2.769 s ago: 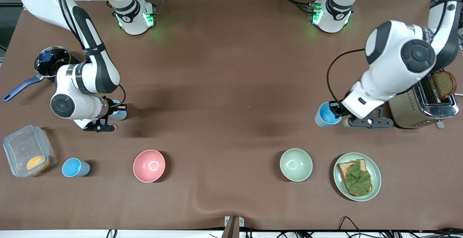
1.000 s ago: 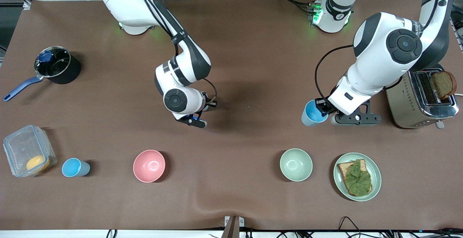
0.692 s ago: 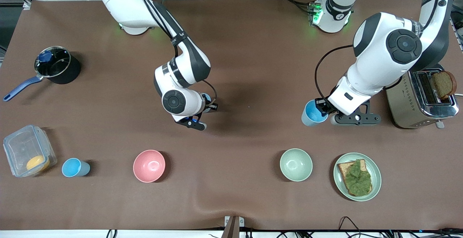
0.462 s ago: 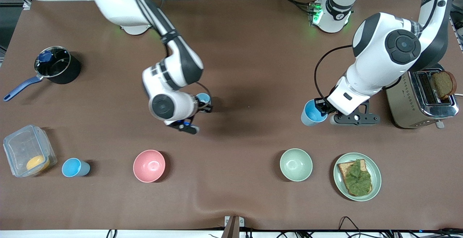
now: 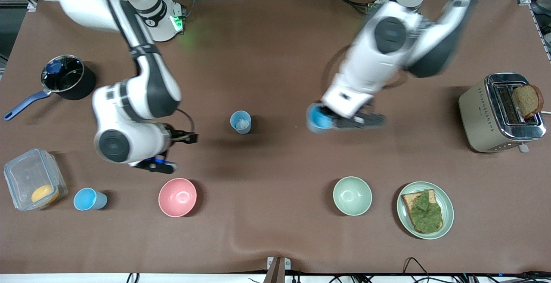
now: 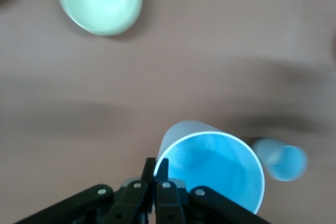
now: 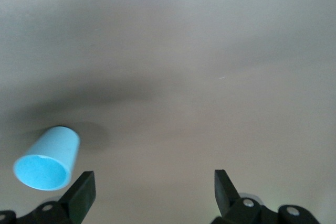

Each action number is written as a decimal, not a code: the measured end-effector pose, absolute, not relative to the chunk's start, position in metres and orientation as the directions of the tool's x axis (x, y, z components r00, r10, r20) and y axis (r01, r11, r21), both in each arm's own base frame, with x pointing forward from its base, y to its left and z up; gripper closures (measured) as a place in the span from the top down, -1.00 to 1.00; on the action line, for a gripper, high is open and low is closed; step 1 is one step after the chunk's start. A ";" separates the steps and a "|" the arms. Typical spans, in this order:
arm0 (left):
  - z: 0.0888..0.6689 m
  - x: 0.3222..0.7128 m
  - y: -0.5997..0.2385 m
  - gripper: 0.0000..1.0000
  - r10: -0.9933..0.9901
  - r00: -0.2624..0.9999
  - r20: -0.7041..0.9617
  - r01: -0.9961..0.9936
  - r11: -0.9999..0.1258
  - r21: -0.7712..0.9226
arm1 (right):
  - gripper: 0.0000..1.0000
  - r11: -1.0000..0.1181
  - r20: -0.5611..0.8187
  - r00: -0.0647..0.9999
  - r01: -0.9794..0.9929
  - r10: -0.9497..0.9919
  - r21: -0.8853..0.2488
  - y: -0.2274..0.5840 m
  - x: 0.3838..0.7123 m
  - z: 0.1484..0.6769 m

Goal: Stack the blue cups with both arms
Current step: 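Release the cup with the right gripper while the left gripper moves over it, then lower the left gripper's cup into the center cup while the right arm withdraws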

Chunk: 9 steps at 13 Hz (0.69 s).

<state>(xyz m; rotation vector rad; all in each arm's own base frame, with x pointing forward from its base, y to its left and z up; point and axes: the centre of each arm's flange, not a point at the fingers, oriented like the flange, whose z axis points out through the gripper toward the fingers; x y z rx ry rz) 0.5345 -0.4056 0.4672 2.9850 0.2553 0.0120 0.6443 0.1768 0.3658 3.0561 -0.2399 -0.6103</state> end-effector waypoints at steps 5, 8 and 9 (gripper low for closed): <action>0.407 0.493 -0.536 -0.95 0.339 0.941 -0.024 0.336 -0.917 0.217 | 1.00 -0.999 -0.375 0.926 -0.039 -0.035 -0.004 0.046 0.640 0.395; 0.365 0.471 -0.581 -0.95 0.389 0.921 0.005 0.376 -0.894 0.244 | 1.00 -0.999 -0.332 0.943 -0.035 -0.031 -0.006 0.015 0.627 0.415; 0.350 0.462 -0.593 -0.95 0.385 0.923 0.009 0.372 -0.897 0.239 | 1.00 -0.999 -0.295 0.955 -0.037 -0.032 -0.010 0.013 0.616 0.428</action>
